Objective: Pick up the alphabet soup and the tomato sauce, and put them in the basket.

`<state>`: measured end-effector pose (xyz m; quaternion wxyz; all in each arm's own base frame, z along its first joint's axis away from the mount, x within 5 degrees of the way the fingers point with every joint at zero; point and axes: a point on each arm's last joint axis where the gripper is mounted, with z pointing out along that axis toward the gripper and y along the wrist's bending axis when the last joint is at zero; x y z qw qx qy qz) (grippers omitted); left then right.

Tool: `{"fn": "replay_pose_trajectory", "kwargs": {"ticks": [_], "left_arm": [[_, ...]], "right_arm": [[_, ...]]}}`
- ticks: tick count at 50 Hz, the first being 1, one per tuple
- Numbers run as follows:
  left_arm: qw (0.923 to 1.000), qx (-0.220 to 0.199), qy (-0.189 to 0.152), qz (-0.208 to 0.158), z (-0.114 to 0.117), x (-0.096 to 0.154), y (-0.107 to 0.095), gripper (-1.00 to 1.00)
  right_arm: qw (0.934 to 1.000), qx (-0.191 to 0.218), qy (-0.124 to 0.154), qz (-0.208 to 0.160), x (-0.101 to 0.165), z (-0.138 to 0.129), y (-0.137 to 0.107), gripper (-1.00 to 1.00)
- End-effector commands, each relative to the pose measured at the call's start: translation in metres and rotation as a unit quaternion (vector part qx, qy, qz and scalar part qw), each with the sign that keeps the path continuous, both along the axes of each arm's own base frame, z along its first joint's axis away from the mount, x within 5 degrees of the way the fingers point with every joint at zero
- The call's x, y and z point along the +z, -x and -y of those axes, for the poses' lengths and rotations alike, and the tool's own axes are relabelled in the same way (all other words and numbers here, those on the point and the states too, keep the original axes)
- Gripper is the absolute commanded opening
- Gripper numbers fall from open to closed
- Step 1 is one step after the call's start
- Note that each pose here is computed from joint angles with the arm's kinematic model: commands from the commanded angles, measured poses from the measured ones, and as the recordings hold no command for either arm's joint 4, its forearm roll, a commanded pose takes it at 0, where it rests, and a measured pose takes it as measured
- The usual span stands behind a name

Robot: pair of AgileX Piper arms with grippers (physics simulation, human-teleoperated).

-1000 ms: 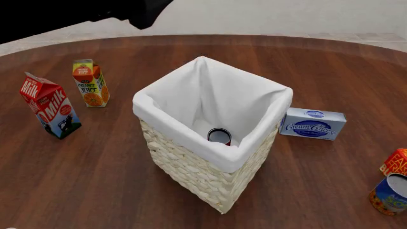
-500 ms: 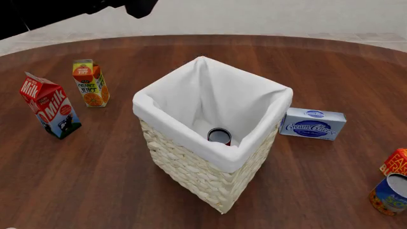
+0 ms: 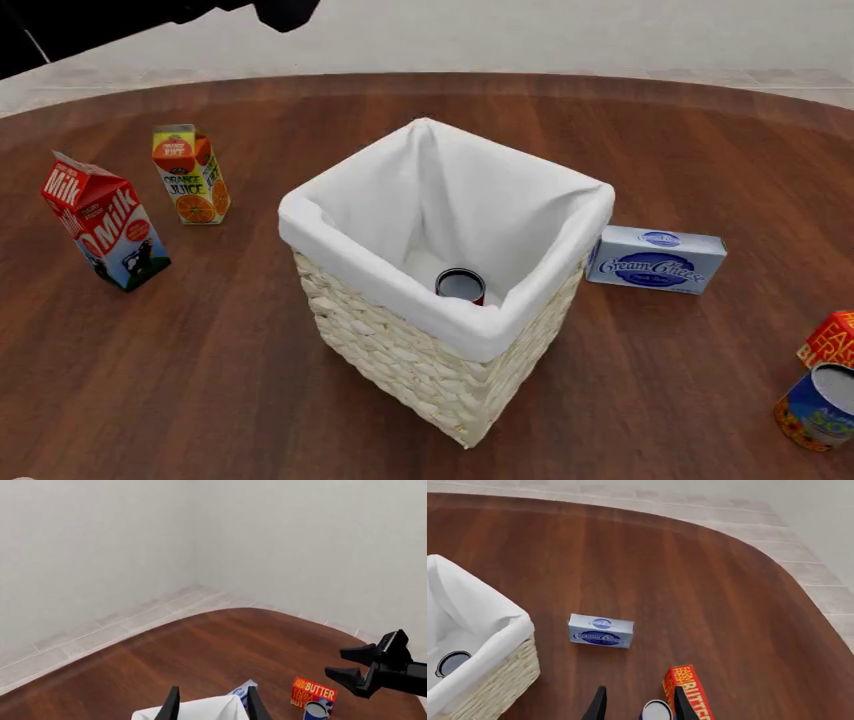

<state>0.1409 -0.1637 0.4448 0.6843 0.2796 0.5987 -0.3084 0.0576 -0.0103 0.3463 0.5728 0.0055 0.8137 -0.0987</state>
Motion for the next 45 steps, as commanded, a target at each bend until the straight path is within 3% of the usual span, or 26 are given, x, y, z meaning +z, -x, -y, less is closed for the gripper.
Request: {"fn": "replay_pose_trajectory", "kwargs": {"ticks": [1, 12, 27, 36, 40, 45], "left_arm": [[0.9999, 0.000, 0.012, 0.010, -0.004, -0.001, 0.003, 1.00], [0.9998, -0.008, 0.019, 0.001, -0.001, -0.010, 0.004, 1.00], [0.9998, -0.009, 0.017, -0.006, 0.002, -0.018, 0.002, 1.00], [0.9995, -0.006, 0.030, -0.003, 0.000, -0.012, 0.002, 1.00], [0.9985, -0.005, 0.054, 0.002, -0.008, -0.001, 0.006, 1.00], [0.9985, -0.005, 0.054, 0.002, -0.008, -0.001, 0.006, 1.00]], "right_arm": [[0.9986, -0.037, -0.011, -0.035, -0.006, 0.004, 0.001, 1.00], [0.9961, -0.060, -0.030, -0.056, -0.015, 0.005, 0.005, 1.00], [0.9934, -0.059, -0.049, -0.085, -0.032, 0.006, 0.000, 1.00], [0.9906, -0.071, -0.064, -0.098, -0.046, 0.006, 0.000, 1.00], [0.9894, -0.076, -0.071, -0.102, -0.051, 0.006, 0.003, 1.00], [0.9886, -0.079, -0.077, -0.103, -0.053, 0.005, 0.007, 1.00]]}}
